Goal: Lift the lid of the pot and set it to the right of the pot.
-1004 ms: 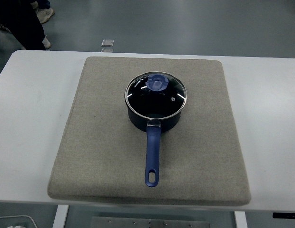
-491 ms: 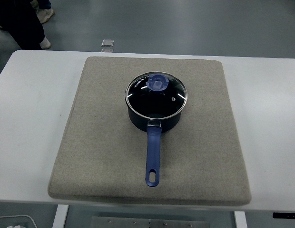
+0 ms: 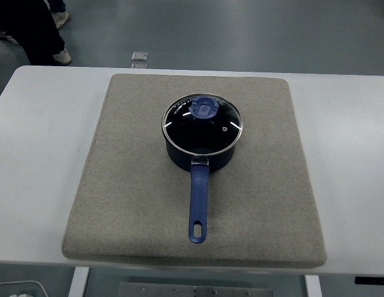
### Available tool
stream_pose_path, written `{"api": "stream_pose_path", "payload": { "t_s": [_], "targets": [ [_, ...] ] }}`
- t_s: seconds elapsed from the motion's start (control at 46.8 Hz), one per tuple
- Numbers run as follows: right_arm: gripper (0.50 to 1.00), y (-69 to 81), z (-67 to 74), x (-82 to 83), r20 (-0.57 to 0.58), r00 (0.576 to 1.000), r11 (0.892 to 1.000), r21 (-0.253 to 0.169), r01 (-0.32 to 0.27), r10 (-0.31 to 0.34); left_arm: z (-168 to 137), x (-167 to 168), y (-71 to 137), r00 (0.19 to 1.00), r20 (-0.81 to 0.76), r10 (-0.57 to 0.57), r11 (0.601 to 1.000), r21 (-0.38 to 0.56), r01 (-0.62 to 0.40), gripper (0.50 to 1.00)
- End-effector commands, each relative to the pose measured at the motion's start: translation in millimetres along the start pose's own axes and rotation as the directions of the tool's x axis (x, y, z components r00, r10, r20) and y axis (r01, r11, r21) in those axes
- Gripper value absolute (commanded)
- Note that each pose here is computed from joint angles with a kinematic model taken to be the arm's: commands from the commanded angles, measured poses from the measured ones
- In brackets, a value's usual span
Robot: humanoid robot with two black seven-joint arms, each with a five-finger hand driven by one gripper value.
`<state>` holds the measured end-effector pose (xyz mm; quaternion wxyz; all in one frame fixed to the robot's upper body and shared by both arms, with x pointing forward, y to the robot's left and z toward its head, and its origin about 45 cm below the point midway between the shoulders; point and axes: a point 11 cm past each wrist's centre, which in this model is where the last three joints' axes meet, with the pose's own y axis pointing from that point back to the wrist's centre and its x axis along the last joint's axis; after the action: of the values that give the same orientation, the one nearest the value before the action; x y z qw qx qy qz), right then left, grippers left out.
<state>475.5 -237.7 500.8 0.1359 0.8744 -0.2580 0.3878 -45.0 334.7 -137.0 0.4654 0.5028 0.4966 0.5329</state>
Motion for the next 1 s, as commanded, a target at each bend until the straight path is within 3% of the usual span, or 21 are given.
{"api": "stream_pose_path", "payload": {
  "t_s": [0.0, 0.256, 0.406, 0.534, 0.684, 0.876, 0.983],
  "targets": [
    [0.905, -5.2, -4.3, -7.7, -0.033, 0.999, 0.999, 0.002, 0.038, -0.038, 0, 0, 0, 1.000, 0.000, 0.000, 1.000, 0.000, 0.000, 1.000],
    [0.905, -24.4, -17.7, -25.0, -0.252, 0.961, 0.993, -0.026, 0.111, -0.114, 0, 0, 0, 1.000, 0.000, 0.000, 1.000, 0.000, 0.000, 1.000],
    [0.905, -32.8, -33.1, -32.1, -0.324, 0.936, 0.990, -0.003, 0.141, -0.134, 0, 0, 0, 1.000, 0.000, 0.000, 1.000, 0.000, 0.000, 1.000],
    [0.905, -36.8, -39.4, -38.0, -0.384, 0.909, 0.985, -0.009, 0.172, -0.163, 1, 0, 0, 1.000, 0.000, 0.000, 1.000, -0.001, 0.000, 1.000],
    [0.905, -44.9, -46.5, -57.2, -0.471, 0.862, 0.976, 0.005, 0.215, -0.188, 0, 0, 0, 1.000, 0.000, 0.000, 1.000, 0.000, 0.000, 1.000],
    [0.905, -60.3, -36.5, -82.7, -0.545, 0.816, 0.971, 0.011, 0.238, -0.194, 0, 0, 0, 1.000, 0.000, 0.000, 1.000, 0.000, 0.000, 1.000],
    [0.905, -61.5, -28.5, -90.5, -0.573, 0.796, 0.971, 0.001, 0.239, -0.195, 0, 0, 0, 1.000, 0.000, 0.000, 1.000, 0.000, 0.000, 1.000]
  ]
}}
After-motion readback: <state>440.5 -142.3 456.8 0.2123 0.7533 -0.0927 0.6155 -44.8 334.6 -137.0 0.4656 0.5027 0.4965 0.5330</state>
